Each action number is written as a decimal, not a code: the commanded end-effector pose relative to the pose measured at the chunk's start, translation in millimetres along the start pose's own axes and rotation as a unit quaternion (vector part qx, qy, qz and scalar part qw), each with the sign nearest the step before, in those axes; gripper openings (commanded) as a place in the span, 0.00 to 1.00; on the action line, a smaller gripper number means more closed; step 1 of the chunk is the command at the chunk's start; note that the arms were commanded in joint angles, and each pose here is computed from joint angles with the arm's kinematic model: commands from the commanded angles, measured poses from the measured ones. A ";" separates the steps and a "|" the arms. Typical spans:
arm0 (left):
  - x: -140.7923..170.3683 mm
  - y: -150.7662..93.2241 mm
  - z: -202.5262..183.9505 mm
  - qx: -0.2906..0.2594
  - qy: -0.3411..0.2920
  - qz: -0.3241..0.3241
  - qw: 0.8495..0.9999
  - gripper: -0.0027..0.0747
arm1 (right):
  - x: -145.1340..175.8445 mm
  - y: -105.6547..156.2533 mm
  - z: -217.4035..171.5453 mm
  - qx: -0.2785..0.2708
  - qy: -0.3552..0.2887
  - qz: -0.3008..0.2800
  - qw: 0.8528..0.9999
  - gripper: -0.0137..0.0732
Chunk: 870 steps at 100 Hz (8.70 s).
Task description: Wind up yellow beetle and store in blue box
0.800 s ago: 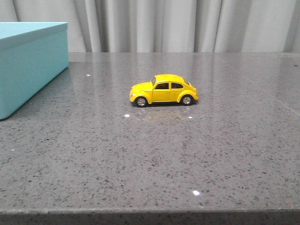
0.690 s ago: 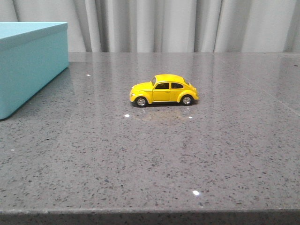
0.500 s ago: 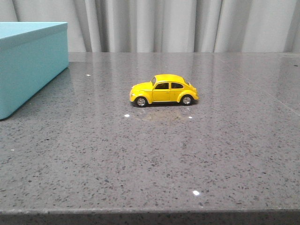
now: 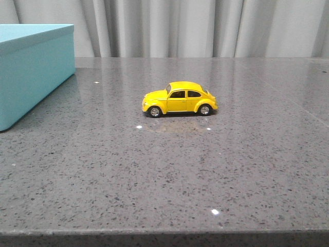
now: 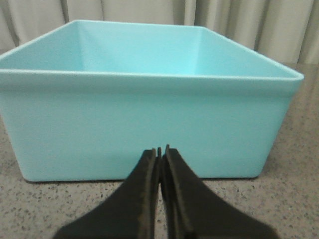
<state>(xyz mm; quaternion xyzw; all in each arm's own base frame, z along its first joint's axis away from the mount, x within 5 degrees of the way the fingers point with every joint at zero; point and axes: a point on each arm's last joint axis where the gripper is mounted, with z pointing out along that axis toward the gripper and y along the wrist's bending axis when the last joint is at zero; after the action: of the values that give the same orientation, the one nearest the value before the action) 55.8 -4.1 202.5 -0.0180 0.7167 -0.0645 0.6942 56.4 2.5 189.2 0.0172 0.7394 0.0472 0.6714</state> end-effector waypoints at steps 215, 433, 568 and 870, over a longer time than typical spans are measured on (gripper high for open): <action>-133.3 -15.9 21.4 0.006 -0.034 -0.003 0.999 0.01 | -176.2 34.8 63.8 -0.050 0.158 0.026 0.986 0.09; -133.3 -15.9 21.4 0.006 -0.034 -0.003 0.999 0.01 | -130.2 230.9 266.9 -0.056 0.511 0.043 0.857 0.79; -133.3 -15.9 21.4 0.006 -0.034 -0.002 0.999 0.01 | -122.1 159.7 268.1 0.098 0.576 -0.039 0.810 0.79; -141.8 -157.3 256.4 0.362 0.362 0.496 0.701 0.81 | -224.2 83.4 56.9 -0.141 0.196 0.065 0.968 0.79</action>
<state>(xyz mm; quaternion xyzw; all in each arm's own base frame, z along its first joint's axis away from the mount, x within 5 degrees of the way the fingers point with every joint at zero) 307.4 -159.0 337.4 0.6159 0.7529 0.0210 0.2312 132.6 68.2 399.1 -0.0333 0.8668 0.1792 0.4642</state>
